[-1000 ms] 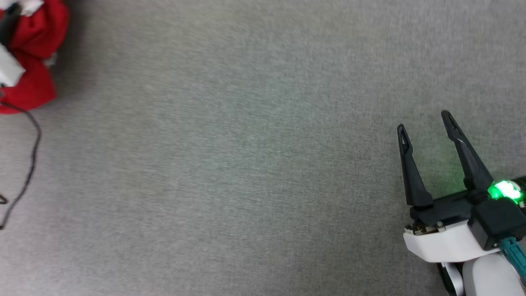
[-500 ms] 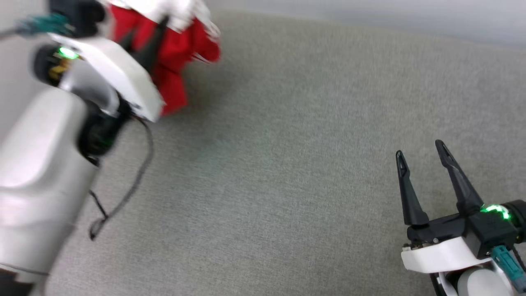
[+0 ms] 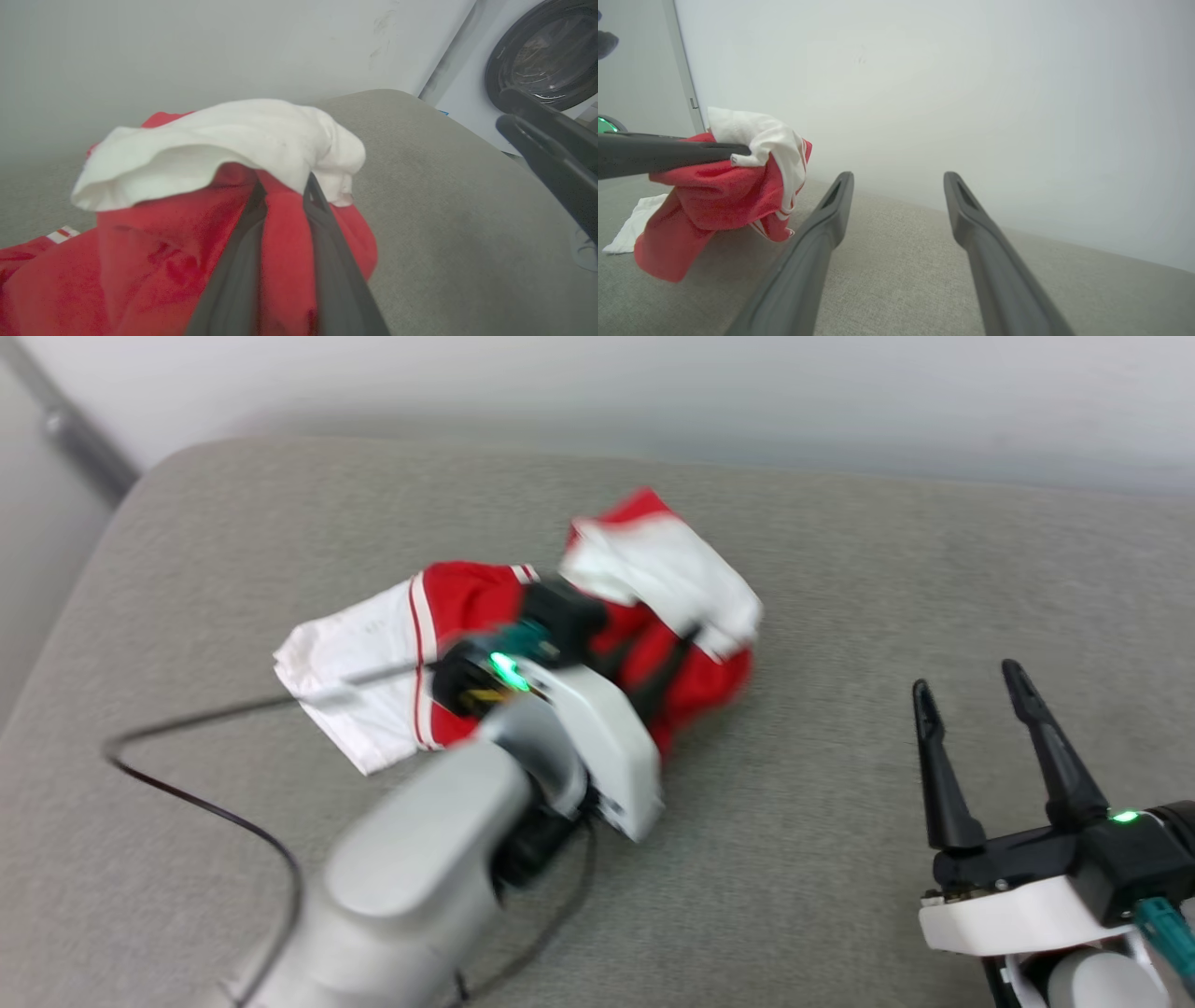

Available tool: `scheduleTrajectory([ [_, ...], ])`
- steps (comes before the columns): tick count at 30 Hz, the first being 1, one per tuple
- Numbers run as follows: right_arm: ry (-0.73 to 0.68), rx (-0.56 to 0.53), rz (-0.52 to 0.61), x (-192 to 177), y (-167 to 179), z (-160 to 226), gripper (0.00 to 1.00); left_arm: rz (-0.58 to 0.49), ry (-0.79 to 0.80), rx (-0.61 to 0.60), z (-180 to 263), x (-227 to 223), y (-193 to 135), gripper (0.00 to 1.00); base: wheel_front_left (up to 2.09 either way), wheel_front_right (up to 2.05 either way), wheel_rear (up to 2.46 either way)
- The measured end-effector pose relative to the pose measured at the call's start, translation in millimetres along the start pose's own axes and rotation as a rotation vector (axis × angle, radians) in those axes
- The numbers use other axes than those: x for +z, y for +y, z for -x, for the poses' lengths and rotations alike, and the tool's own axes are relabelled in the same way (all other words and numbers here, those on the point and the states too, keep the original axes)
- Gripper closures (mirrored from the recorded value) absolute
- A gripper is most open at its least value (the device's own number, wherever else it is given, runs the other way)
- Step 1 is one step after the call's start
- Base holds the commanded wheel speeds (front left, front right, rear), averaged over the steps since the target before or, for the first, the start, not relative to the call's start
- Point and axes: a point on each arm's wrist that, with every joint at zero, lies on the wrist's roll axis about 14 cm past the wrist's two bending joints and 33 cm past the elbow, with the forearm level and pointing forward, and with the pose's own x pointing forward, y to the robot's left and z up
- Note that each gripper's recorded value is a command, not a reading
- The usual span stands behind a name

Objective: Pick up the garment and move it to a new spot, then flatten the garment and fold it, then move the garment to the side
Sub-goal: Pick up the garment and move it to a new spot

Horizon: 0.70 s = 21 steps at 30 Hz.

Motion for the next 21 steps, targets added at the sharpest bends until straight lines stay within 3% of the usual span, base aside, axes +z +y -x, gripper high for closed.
scheduleTrajectory([
  [7, -0.006, -0.131, 0.015, 8.9, -41.6, 20.4, 0.0, 0.033, 0.105, -0.235, -24.1, -50.5, -96.5, 1.0, 0.0, 0.0, 0.0],
  [8, -0.006, -0.143, 0.016, 9.5, -45.3, 22.6, 0.0, 0.023, 0.119, -0.27, -23.8, -57.0, -107.7, 0.57, 0.0, 0.0, 0.0],
  [9, -0.005, -0.151, 0.017, 9.9, -47.9, 24.2, 0.0, 0.017, 0.131, -0.296, -23.0, -63.5, -117.6, 0.0, 0.0, 0.0, 0.0],
  [14, -0.011, -0.147, 0.013, 11.4, -46.5, 23.0, 0.0, 0.003, 0.133, -0.353, -15.7, -74.5, -137.4, 0.0, 0.0, 0.0, 0.0],
  [18, -0.019, -0.121, 0.0, 13.1, -37.2, 19.1, 0.0, 0.004, 0.037, -0.31, -12.6, -56.4, -126.5, 0.0, 0.0, 0.0, 0.0],
  [21, -0.021, -0.091, -0.011, 13.6, -26.5, 16.9, 0.0, -0.026, -0.075, -0.218, -7.7, -31.1, -98.3, 0.0, 0.0, 0.0, 0.0],
])
